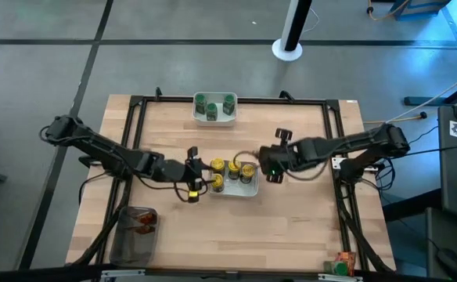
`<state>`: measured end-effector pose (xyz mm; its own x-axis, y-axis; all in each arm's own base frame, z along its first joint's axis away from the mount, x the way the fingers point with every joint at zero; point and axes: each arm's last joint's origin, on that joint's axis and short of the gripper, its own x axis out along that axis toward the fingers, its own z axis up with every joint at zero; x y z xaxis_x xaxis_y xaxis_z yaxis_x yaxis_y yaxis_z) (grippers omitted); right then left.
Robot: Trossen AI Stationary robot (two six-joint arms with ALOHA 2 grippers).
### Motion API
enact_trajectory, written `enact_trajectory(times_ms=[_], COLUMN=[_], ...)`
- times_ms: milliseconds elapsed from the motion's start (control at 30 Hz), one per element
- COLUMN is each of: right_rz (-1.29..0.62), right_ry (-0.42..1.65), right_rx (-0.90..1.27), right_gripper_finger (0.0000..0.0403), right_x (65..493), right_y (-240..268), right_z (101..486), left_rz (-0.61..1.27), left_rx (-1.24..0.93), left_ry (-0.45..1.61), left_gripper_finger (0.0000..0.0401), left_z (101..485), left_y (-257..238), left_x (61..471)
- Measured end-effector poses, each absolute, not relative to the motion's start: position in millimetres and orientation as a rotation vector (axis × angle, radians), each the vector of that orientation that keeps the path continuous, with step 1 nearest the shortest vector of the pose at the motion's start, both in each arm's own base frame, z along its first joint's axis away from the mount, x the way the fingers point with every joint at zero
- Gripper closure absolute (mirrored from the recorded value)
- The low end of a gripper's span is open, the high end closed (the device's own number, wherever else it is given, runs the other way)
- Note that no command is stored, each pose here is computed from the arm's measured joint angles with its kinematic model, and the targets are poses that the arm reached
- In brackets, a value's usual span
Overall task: Sort spices by type
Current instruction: Put the top orange seasoning pack into the black bin
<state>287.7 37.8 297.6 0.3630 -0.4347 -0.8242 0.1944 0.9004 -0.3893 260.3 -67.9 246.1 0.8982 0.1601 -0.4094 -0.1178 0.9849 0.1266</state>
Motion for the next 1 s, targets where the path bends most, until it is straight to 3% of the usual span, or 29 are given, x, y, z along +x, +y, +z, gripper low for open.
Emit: enact_trajectory(times_ms=[467,1000], right_rz=[-0.129,0.141], right_ry=[0.828,0.852], right_rx=[-0.172,-0.112], right_gripper_finger=[0.0402,0.0402], right_x=[289.6,319.0], right_y=[126.2,179.3], right_z=[329.2,286.9], left_rz=[-0.029,-0.045], left_rx=[-0.012,-0.037], left_ry=[0.413,0.446], left_gripper_finger=[0.0232,0.0233], left_z=[256.3,248.7], left_y=[-123.9,-133.5], left_x=[246.3,245.3])
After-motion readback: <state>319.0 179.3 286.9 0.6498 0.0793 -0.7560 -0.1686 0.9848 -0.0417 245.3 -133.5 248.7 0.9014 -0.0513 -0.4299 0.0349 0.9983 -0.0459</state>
